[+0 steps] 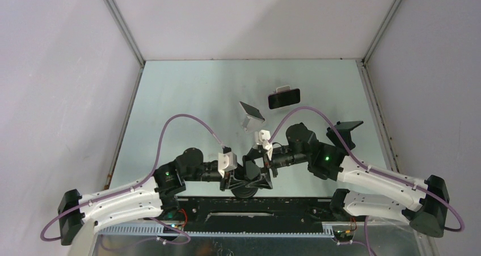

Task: Remove the phone from the phone stand

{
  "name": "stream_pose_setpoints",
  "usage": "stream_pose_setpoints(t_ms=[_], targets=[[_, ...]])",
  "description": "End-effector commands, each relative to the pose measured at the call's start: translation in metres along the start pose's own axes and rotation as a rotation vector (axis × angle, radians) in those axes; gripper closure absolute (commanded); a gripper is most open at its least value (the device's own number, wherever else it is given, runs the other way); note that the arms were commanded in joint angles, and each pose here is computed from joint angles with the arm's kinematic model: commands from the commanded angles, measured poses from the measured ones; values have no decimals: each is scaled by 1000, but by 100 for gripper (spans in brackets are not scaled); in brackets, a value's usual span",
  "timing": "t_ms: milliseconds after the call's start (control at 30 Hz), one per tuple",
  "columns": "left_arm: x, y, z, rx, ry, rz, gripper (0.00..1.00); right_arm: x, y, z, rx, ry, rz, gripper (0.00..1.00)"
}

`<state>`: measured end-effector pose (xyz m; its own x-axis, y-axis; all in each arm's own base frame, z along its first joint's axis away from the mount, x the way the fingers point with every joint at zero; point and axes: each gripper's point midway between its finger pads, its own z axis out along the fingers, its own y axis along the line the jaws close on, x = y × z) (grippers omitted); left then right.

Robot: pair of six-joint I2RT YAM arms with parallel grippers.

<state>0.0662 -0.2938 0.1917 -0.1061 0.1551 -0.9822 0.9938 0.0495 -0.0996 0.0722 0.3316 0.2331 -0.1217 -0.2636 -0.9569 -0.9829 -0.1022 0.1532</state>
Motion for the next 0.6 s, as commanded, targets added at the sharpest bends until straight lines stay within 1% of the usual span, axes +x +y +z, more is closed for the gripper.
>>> stream_pose_setpoints(t_ms=[0,100,167,200,233,267,300,333,367,400,433,467,533,567], targets=[[-33,-10,-2,48,-115,64,100,-22,6,0,-31,-40,-31,13],[-33,-11,-2,51,-114,62,100,-24,9,-1,-40,-43,-31,17],[-33,-11,-3,52,-108,62,100,-25,10,-2,-45,-46,-35,23],[-32,-11,-3,50,-106,61,100,-26,10,-1,-47,-48,-37,29],[-31,-11,-3,49,-105,60,100,-26,10,-1,-45,-48,-35,32],[-31,-11,-3,49,-106,61,100,-27,9,-1,-43,-52,-36,38],[-31,-11,-3,48,-106,61,100,-27,9,-1,-40,-52,-32,40],[-31,-11,-3,48,-106,61,100,-27,8,-2,-32,-52,-31,48],[-31,-11,-3,49,-103,61,100,-27,7,-2,-25,-52,-32,53],[-31,-11,-3,49,-99,58,100,-26,3,-2,-5,-48,-33,64],[-31,-11,-2,50,-92,55,100,-25,0,-1,8,-45,-34,70],[-31,-11,-2,52,-88,54,100,-25,-6,-1,39,-41,-39,78],[-30,-12,-1,61,-83,51,100,-21,-15,0,84,-28,-40,85],[-29,-12,0,63,-80,46,100,-18,-19,1,96,-17,-36,87]])
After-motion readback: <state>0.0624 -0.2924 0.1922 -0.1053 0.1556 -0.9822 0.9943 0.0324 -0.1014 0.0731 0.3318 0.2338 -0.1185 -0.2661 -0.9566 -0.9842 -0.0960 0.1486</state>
